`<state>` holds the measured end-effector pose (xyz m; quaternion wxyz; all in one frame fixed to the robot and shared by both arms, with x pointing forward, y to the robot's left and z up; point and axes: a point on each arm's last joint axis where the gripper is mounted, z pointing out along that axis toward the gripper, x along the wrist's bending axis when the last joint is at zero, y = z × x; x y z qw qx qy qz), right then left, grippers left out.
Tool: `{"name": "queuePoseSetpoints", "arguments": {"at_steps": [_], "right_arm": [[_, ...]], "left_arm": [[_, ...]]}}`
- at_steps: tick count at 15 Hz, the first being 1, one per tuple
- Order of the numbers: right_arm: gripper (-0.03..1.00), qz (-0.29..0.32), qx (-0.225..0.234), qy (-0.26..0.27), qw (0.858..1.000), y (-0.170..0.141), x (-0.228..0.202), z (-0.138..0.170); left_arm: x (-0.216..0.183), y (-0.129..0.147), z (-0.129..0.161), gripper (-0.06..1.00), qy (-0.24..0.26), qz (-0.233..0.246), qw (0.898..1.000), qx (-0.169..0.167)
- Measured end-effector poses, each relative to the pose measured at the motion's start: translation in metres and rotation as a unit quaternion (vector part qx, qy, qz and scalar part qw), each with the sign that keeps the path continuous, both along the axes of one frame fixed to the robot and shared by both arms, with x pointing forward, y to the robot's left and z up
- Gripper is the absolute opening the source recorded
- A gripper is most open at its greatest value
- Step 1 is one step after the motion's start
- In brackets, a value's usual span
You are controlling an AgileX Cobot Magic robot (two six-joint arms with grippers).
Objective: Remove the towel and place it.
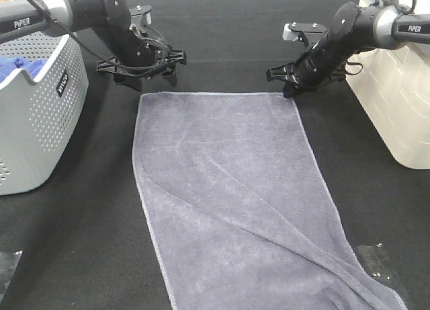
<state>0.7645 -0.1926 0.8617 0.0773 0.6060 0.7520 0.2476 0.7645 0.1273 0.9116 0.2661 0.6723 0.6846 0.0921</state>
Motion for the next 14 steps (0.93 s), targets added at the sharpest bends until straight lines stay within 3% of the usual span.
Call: {"name": "queuePoseSetpoints", "arguments": {"at_steps": [4,8,11,14], "right_arm": [[0.00,0.010,-0.008,0.004,1.000,-0.001,-0.002,0.006],[0.00,0.022,-0.045,-0.023,0.998,-0.006,-0.003,0.042],[0.00,0.019,-0.052,-0.023,0.998,-0.007,-0.003,0.044],[0.00,0.020,-0.053,-0.023,0.998,-0.007,-0.004,0.044]], "left_arm": [[0.000,0.000,0.000,0.71,-0.001,-0.001,1.000,0.003],[0.001,0.003,0.000,0.70,-0.006,-0.004,1.000,0.019],[0.003,0.003,0.001,0.62,-0.021,-0.004,1.000,0.020],[0.007,0.002,-0.004,0.61,-0.035,0.012,0.999,0.006]]}}
